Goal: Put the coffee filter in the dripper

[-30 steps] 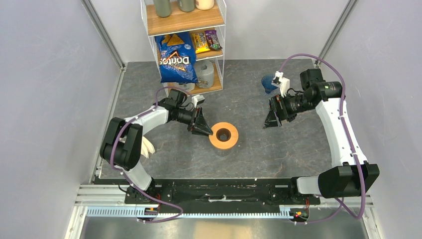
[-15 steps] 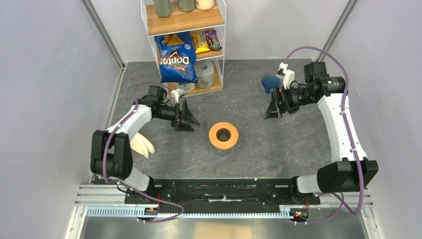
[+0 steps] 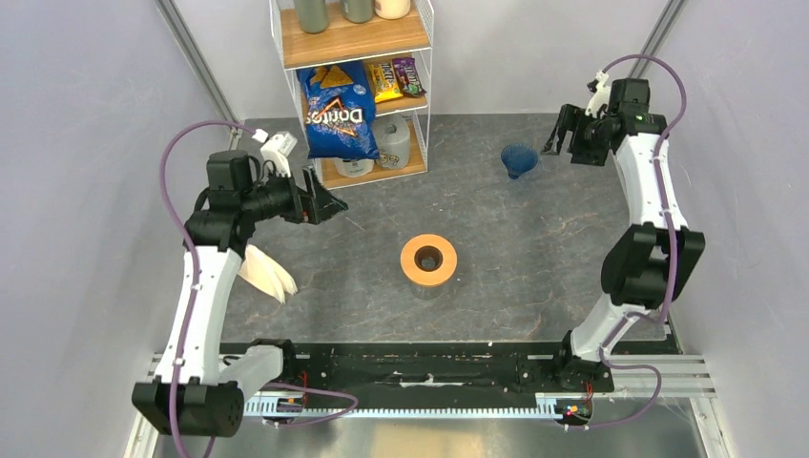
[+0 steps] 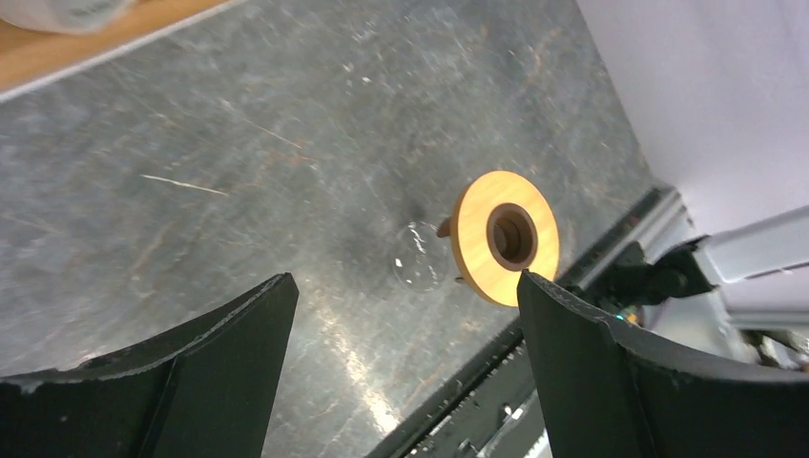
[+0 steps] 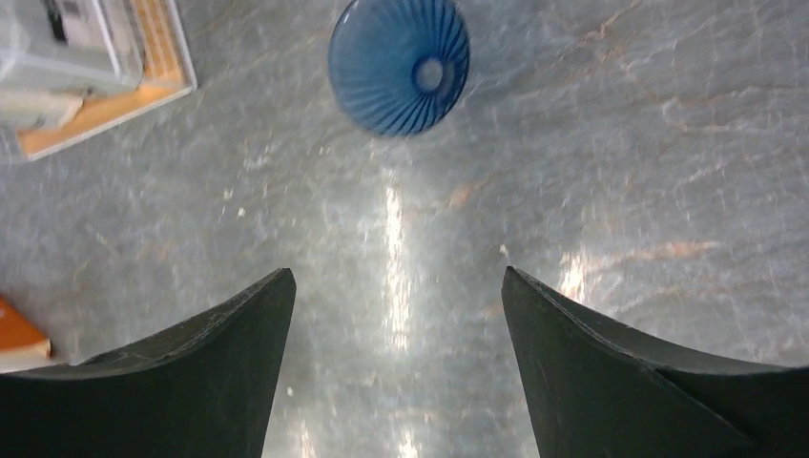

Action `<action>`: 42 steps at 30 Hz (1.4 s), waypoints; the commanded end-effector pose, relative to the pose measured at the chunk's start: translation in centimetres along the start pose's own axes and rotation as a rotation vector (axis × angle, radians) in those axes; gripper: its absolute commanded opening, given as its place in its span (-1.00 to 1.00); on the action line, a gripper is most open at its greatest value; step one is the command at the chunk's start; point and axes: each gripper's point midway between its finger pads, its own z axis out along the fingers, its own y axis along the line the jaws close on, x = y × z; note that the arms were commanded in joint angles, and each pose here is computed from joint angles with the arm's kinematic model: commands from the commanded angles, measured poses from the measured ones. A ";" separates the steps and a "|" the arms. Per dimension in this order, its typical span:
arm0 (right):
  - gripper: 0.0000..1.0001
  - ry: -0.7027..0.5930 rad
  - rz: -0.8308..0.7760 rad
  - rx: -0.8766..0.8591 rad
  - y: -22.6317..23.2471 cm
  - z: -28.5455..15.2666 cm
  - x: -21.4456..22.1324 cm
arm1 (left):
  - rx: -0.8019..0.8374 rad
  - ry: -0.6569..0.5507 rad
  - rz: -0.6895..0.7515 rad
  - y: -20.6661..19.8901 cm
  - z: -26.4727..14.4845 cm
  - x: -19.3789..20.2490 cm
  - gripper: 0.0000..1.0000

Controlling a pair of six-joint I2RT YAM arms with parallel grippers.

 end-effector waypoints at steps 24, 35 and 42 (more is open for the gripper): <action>0.16 0.007 0.041 -0.019 -4.0 17.5 -2.6 | -0.211 -0.013 0.077 2.0 -2.8 0.8 0.89; -0.83 0.018 0.001 -0.029 -3.2 17.1 -2.5 | -0.203 -0.017 0.101 1.8 -2.8 0.1 0.89; -1.00 -0.053 -0.084 -0.171 3.9 5.7 -4.7 | -0.171 -0.041 0.075 2.1 -1.4 -1.0 0.92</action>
